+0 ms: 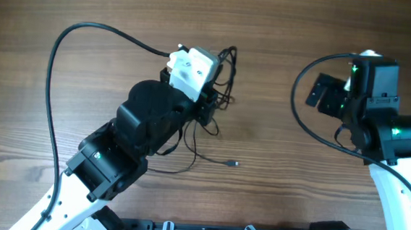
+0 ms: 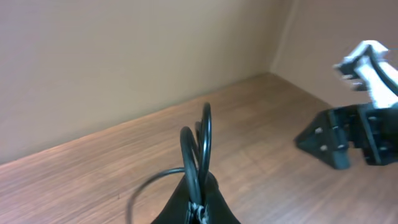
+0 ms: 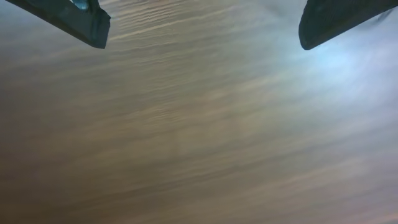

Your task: Untangle cables

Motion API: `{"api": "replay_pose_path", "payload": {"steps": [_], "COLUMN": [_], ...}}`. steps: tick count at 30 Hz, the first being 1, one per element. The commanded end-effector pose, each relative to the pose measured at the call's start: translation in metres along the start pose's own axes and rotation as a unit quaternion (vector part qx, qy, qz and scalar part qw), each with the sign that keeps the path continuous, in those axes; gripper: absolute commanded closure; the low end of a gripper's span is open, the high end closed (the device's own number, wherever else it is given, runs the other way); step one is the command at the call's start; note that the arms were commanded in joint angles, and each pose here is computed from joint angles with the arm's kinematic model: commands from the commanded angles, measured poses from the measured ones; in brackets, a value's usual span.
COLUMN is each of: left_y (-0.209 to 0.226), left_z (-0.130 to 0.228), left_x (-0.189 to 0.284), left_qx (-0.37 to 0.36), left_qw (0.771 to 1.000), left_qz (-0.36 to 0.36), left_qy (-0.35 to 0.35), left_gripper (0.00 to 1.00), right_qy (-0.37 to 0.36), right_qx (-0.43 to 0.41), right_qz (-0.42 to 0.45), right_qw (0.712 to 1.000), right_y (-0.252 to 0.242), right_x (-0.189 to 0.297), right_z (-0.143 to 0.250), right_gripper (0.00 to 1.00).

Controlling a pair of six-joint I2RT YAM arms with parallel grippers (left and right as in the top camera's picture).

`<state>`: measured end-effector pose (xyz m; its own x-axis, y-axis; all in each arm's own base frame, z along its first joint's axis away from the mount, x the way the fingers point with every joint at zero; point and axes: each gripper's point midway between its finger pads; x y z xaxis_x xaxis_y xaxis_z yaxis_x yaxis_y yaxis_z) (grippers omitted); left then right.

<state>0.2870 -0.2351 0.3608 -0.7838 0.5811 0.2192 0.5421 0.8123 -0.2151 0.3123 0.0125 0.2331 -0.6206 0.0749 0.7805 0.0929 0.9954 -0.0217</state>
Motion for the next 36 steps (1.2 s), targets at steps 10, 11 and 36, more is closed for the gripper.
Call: {"api": "replay_pose_path", "payload": {"steps": [10,11,36], "left_y": [-0.013,-0.014,-0.038], "left_z": [-0.003,-0.002,0.002], "left_x": [0.001,-0.001,-0.012], "left_qx": [0.135,0.150,0.147], "left_qw": [0.990,0.988,0.988], "left_qz": [0.038,0.040,0.037], "left_qy": [0.006,0.009,-0.003], "left_gripper": [0.96,0.96,0.96], "right_qy": [-0.057,-0.069,-0.137], "right_qx": [0.211,0.220,0.253], "right_qz": [-0.388,-0.412,-0.503], "right_qw": [0.895,0.881,0.815], "right_y": [0.124,0.131,0.154], "right_x": [0.053,0.060,0.094], "right_z": [0.005,0.004,-0.009], "right_gripper": [0.00,0.00,0.96]}}
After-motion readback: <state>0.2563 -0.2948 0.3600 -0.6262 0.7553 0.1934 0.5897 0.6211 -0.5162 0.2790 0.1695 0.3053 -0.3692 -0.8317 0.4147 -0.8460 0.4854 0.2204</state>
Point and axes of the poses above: each gripper's point midway between its finger pads, its own x axis back along the fingers, its own y axis along the line the jaws close on, z = x × y, and after that the axes turned 9 degrees about x, right-handed
